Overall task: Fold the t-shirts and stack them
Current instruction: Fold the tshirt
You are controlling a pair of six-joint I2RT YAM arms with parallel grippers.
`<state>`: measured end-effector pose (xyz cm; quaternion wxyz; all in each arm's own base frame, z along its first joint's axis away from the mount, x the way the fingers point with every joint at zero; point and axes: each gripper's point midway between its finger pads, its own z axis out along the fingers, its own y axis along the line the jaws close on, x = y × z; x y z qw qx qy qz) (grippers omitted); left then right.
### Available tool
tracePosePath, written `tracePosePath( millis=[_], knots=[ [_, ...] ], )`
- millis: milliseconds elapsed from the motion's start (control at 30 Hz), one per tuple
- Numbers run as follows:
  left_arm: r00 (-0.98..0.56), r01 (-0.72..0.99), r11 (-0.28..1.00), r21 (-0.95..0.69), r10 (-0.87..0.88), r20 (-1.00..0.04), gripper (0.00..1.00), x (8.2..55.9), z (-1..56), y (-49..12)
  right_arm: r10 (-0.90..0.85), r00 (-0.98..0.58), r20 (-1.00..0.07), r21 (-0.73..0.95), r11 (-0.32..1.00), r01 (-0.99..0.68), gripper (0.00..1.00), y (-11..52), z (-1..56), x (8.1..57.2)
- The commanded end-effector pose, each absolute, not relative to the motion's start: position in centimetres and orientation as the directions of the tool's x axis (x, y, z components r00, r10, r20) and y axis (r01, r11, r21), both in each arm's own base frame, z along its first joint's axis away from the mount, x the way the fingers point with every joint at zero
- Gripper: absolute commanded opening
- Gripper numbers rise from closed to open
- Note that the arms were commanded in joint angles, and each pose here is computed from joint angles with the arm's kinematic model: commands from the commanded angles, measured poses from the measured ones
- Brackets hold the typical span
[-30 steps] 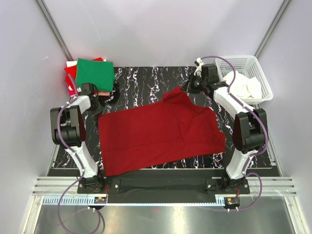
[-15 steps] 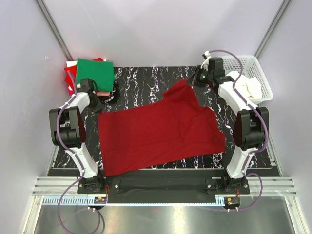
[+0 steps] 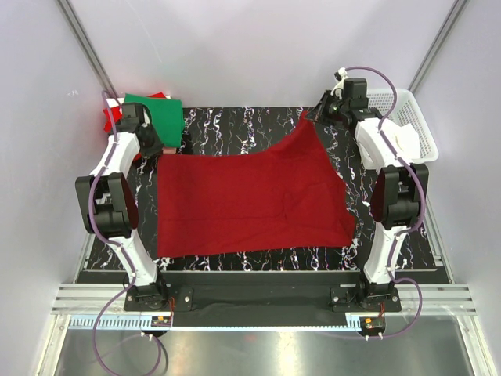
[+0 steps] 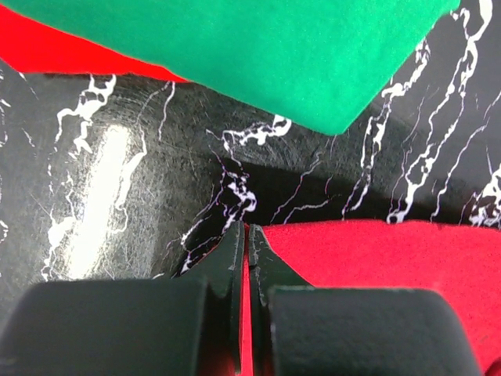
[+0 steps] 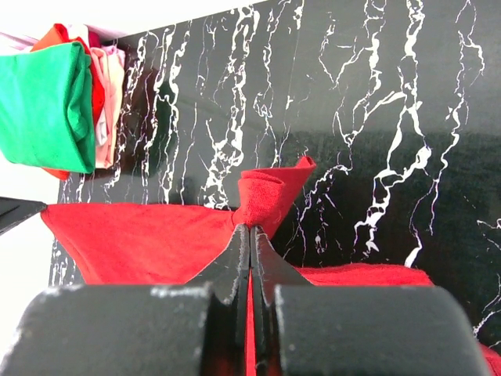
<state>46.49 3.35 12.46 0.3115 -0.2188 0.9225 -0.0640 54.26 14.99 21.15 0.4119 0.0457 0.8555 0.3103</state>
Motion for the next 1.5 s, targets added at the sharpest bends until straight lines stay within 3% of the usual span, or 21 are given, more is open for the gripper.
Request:
tracePosePath(
  millis=[0, 300, 867, 1467],
  knots=[
    [-0.727, -0.297, 0.916, -0.270, -0.401, -0.558, 0.00, 46.5, 12.9, 2.6, 0.310, -0.602, -0.736, 0.545, 0.798, -0.255, 0.00, 15.3, 24.3, 53.5],
    [-0.722, -0.282, 0.926, -0.251, -0.377, -0.580, 0.00, 44.1, 13.1, 2.7, 0.282, -0.550, -0.786, 0.491, 0.825, -0.279, 0.00, 14.0, 24.4, 48.4],
    [-0.734, -0.317, 0.930, -0.187, -0.365, -0.573, 0.00, 39.0, 11.3, 3.3, 0.307, -0.549, -0.778, 0.469, 0.864, -0.181, 0.00, 10.2, 22.5, 39.5],
    [-0.736, -0.372, 0.921, -0.119, -0.371, -0.566, 0.00, 35.4, 11.1, 4.4, 0.355, -0.578, -0.735, 0.452, 0.891, -0.028, 0.00, 7.8, 19.2, 35.2]
  ],
)
